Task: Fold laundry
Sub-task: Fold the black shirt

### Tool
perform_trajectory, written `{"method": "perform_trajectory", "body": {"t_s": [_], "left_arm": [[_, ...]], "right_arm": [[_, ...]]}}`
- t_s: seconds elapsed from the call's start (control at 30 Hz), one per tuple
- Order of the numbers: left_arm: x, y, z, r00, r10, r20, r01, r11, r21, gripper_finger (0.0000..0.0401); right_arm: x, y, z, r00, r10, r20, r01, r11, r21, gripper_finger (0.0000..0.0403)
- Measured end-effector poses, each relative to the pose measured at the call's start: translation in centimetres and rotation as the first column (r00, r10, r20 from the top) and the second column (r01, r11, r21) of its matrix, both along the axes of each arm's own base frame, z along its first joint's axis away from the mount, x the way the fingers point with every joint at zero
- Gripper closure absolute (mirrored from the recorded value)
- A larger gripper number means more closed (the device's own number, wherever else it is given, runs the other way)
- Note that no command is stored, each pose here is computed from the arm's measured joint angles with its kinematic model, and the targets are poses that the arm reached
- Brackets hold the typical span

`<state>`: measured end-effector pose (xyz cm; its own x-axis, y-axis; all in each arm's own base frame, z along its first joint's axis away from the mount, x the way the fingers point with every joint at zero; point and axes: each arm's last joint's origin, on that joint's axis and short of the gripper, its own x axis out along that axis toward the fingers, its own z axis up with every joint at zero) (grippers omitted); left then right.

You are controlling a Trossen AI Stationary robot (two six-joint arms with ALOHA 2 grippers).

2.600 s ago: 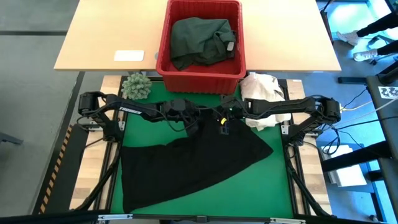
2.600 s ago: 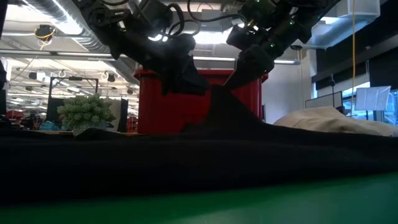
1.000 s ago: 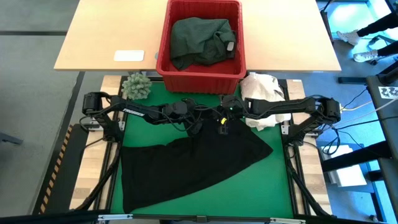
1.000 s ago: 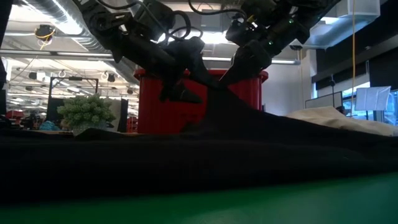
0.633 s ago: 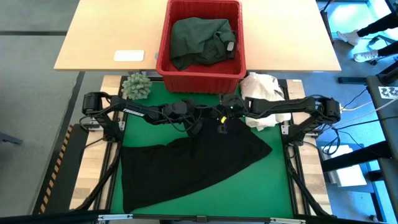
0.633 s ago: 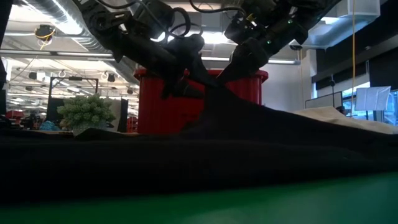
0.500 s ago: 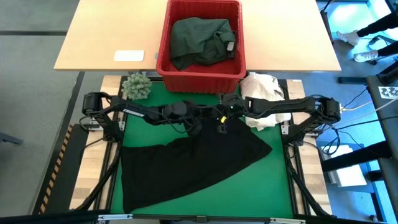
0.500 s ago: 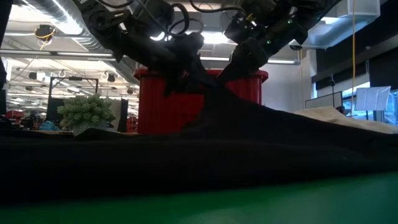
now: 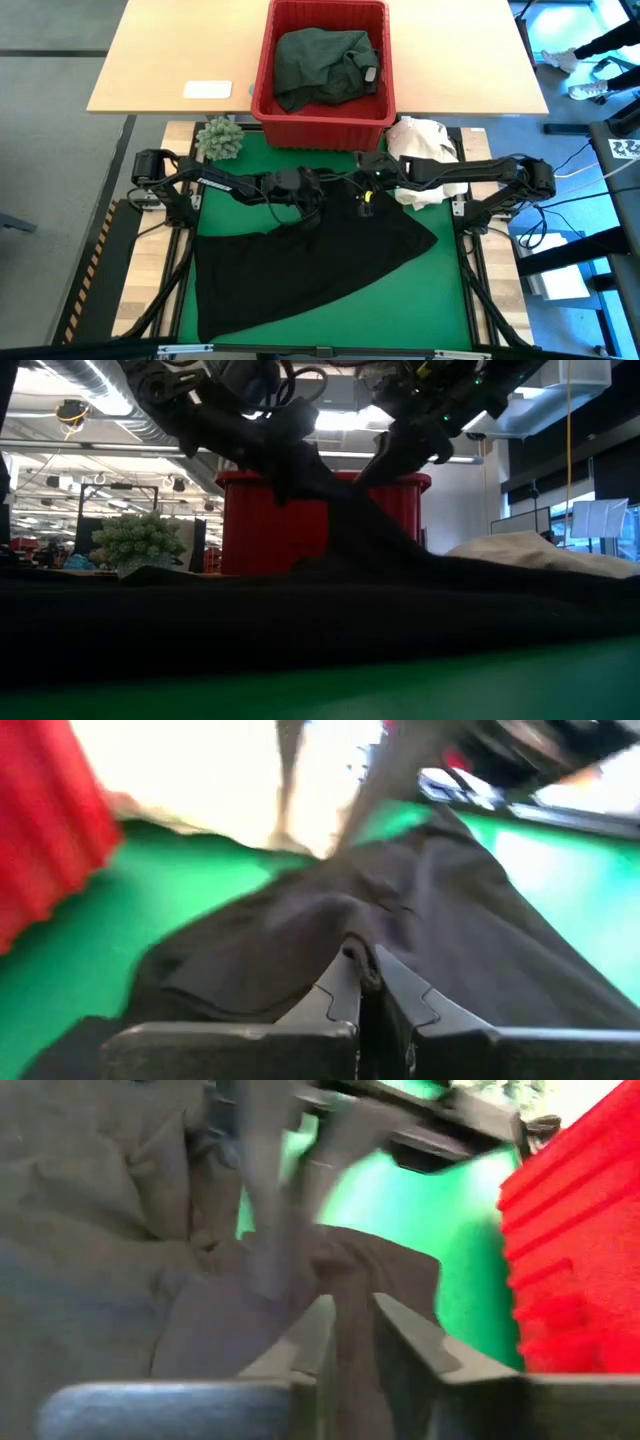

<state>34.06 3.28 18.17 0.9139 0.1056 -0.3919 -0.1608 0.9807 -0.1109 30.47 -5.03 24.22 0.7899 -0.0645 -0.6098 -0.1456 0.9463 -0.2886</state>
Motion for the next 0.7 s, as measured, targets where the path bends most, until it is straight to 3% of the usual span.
{"method": "perform_trajectory", "body": {"t_s": [0.17, 0.33, 0.7], "left_arm": [[-0.3, -1.5, -0.9, 0.981, -0.164, -0.101, 0.164, 0.986, -0.001, 0.0399], [-0.7, -3.8, -1.5, 0.936, -0.302, -0.181, 0.316, 0.947, 0.055, 0.0400], [-0.9, -6.1, -1.7, 0.909, -0.366, -0.201, 0.384, 0.922, 0.058, 0.0401]], "right_arm": [[-0.9, 0.1, -0.1, 0.997, -0.002, -0.071, 0.002, 1.000, 0.006, 0.0256], [-1.1, 0.2, -1.4, 0.985, 0.020, -0.174, -0.010, 0.998, 0.055, 0.0214], [0.0, -2.0, -5.6, 0.950, -0.019, -0.312, 0.063, 0.989, 0.132, 0.0196]]}}
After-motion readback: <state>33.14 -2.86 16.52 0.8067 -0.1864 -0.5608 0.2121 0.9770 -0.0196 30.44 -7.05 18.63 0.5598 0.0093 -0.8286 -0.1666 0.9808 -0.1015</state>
